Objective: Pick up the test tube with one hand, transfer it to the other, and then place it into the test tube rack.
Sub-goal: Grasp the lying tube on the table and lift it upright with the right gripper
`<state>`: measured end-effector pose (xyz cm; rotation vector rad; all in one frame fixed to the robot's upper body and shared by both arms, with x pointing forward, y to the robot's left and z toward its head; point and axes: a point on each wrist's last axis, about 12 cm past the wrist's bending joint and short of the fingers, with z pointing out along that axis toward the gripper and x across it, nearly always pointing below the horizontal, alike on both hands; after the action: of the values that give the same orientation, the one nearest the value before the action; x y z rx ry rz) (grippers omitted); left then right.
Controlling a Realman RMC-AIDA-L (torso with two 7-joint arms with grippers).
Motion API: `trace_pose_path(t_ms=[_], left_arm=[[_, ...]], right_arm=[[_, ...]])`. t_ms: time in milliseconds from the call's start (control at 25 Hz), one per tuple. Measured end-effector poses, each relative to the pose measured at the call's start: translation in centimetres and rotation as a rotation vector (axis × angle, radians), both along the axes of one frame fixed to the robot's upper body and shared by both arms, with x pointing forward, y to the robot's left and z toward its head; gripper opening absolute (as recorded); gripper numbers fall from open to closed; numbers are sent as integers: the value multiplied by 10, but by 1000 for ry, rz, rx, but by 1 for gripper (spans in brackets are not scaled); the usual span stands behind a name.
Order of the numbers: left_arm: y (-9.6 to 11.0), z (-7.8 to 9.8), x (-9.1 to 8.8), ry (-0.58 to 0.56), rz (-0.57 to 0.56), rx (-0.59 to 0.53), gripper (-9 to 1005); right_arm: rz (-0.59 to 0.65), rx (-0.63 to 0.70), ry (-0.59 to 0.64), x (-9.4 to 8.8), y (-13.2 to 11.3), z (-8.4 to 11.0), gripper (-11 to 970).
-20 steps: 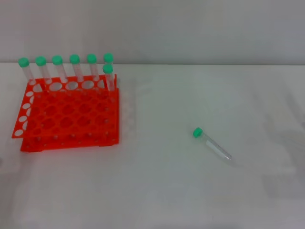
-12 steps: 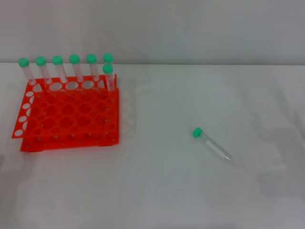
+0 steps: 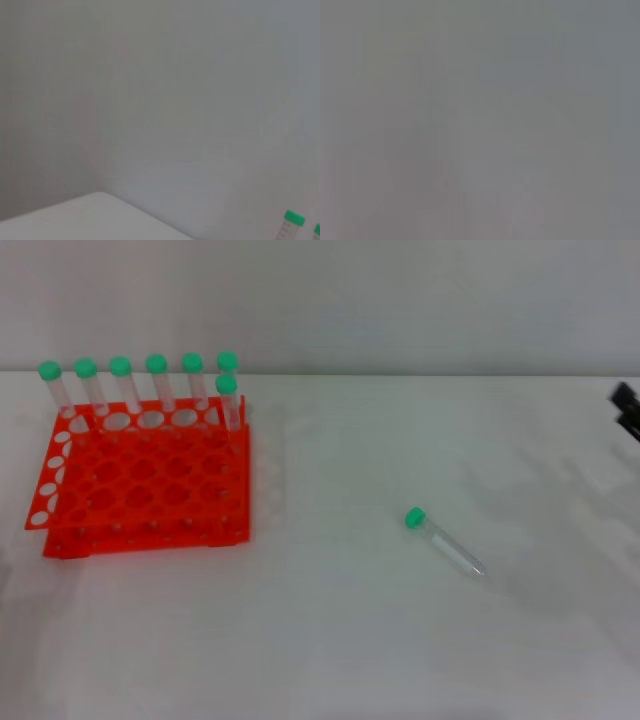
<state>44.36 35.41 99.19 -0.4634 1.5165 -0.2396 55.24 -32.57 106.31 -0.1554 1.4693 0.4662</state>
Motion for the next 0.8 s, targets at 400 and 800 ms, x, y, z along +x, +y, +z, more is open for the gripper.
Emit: trace_pose_path(t_ms=[400,800], left_arm=[[-1,-1,-1,3,-17,-47,884],[-4,-2,-2,9,-39,-27,882]], right_arm=[[233,-289,169,48,34,101,754],[202,-654,477,33,113,183,753]])
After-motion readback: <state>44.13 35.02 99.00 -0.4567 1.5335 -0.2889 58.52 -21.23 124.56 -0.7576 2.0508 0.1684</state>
